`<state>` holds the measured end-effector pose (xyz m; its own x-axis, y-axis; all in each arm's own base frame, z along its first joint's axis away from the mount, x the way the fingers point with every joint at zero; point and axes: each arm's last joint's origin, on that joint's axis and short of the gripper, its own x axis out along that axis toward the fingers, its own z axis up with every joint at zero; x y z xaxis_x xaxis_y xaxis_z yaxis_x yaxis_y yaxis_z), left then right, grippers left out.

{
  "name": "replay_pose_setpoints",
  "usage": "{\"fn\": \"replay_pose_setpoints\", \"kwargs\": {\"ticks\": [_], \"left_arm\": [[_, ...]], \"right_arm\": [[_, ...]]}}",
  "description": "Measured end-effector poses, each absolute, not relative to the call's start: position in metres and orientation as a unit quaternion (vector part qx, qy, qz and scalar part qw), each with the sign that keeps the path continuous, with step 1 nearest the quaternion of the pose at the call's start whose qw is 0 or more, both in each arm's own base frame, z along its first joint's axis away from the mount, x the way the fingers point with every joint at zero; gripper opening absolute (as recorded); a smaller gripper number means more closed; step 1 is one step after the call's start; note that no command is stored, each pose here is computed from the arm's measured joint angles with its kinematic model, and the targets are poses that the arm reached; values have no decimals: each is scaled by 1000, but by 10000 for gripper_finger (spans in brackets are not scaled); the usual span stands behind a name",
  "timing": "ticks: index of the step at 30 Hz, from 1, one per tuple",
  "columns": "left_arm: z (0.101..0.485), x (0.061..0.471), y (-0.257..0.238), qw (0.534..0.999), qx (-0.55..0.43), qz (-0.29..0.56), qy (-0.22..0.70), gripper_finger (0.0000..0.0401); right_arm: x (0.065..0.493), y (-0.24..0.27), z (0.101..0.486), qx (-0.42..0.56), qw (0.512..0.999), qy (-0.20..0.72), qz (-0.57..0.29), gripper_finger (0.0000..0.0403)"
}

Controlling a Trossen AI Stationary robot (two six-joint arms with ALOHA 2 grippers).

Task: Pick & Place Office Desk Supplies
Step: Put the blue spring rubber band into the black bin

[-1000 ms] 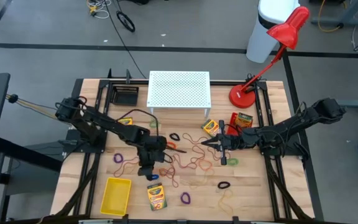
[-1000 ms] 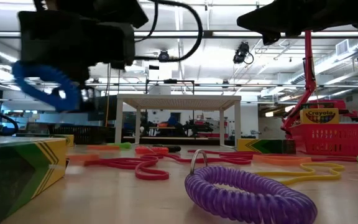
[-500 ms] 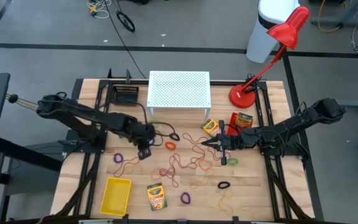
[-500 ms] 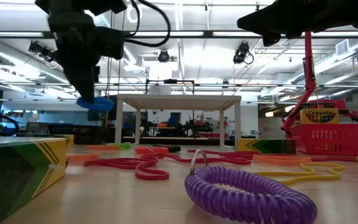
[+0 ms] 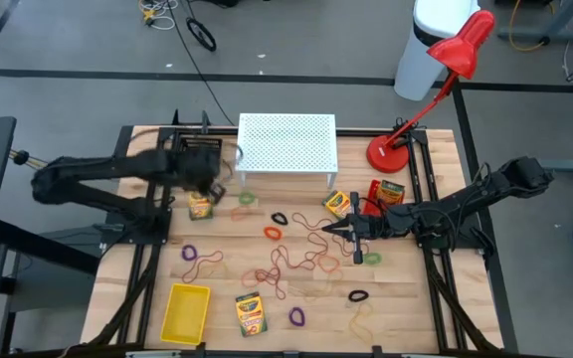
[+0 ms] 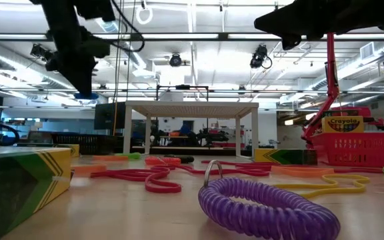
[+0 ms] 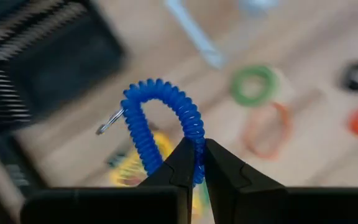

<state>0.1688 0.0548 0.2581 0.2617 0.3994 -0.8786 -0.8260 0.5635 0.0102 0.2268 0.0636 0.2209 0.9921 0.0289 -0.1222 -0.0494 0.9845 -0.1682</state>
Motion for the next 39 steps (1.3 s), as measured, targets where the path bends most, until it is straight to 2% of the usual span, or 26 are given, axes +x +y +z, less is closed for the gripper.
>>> {"fn": "replay_pose_setpoints", "kwargs": {"ticks": [10,19,22,30,39], "left_arm": [[237,139,146,671,-251,479,507,30],[200,128,207,655,-303,471,506,30],[189,123,215,639,-311,472,521,30],[187,125,219,643,-301,477,519,36],[184,126,220,639,-303,475,523,93]], "right_arm": [[227,64,222,-85,995,56,20,12],[227,64,222,-85,995,56,20,12],[227,64,222,-85,995,57,20,12],[227,64,221,-86,994,60,20,12],[227,64,221,-86,994,60,20,12]]}}
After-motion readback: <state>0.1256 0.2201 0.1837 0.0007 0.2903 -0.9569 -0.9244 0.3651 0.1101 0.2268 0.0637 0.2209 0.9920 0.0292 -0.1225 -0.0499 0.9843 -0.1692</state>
